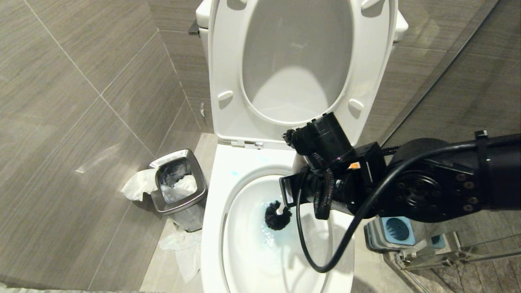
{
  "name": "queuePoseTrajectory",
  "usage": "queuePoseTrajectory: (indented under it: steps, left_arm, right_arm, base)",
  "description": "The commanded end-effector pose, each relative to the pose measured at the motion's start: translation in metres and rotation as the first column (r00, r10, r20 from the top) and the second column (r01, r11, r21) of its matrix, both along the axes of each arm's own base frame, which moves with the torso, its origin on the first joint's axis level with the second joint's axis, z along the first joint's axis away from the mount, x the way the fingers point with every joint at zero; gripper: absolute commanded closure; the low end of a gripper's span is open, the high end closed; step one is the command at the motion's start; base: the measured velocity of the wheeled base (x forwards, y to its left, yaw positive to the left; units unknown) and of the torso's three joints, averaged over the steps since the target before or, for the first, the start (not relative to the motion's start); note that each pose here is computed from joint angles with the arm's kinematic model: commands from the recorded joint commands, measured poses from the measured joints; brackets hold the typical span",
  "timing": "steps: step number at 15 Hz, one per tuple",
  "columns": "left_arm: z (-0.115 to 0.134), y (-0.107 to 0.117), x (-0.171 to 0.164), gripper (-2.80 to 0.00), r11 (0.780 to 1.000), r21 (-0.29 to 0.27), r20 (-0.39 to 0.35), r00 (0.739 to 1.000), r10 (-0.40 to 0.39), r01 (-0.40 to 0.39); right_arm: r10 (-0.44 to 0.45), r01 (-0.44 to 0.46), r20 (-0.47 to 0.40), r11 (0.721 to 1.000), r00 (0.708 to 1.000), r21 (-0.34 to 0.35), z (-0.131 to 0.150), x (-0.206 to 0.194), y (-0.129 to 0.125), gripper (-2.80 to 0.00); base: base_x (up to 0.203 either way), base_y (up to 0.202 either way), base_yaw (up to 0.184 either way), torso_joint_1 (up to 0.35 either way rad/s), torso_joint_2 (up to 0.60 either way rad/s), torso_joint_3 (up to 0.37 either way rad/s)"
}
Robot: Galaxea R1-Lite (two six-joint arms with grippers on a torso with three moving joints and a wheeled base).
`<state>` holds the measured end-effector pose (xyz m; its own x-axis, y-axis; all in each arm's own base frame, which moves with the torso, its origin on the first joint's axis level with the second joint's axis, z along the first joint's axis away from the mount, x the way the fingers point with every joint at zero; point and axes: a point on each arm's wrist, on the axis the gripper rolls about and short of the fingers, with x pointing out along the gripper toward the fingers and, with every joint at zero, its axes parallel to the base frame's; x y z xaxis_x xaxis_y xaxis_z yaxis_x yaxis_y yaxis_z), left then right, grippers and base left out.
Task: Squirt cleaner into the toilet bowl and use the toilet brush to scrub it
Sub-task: Scrub the toilet bowl
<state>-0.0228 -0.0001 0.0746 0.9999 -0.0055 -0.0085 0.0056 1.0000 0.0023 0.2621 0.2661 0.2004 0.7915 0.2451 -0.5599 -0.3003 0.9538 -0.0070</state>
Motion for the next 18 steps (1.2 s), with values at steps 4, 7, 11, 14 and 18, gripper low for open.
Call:
queuePoseTrajectory:
  steps: [4, 7, 11, 14, 18]
  left_arm:
    - [0.0, 0.0, 0.0, 0.0, 1.0, -0.001, -0.002, 1.0, -0.001, 0.001]
    - [0.0, 0.0, 0.0, 0.0, 1.0, 0.0, -0.002, 1.0, 0.001, -0.001]
    - [-0.001, 0.0, 0.0, 0.0, 1.0, -0.001, -0.005, 1.0, 0.0, 0.0]
    - [-0.001, 0.0, 0.0, 0.0, 1.0, -0.001, -0.005, 1.0, 0.001, -0.001]
    - [-0.001, 0.0, 0.0, 0.0, 1.0, -0.001, -0.003, 1.0, -0.001, 0.001]
  right_arm:
    - [-0.035, 0.031, -0.054, 0.998, 0.998, -0.062, -0.064, 0.032, 0.018, 0.0]
    - [-0.04, 0.039, -0.019, 0.998, 0.999, -0.043, -0.054, 0.03, 0.019, 0.0]
    - [-0.013, 0.011, 0.068, 0.999, 0.998, 0.042, 0.013, 0.001, -0.004, 0.0]
    - [0.018, -0.023, 0.084, 0.997, 0.996, 0.07, 0.063, -0.043, -0.034, 0.0]
    - [0.068, -0.073, 0.063, 0.994, 0.996, 0.076, 0.098, -0.091, -0.064, 0.0]
  base:
    - [0.0, 0.0, 0.0, 0.0, 0.0, 0.0]
    - [0.0, 0.0, 0.0, 0.0, 0.0, 0.0]
    - [0.0, 0.0, 0.0, 0.0, 0.0, 0.0]
    - [0.0, 0.0, 0.0, 0.0, 0.0, 0.0]
    - [0.0, 0.0, 0.0, 0.0, 0.0, 0.0]
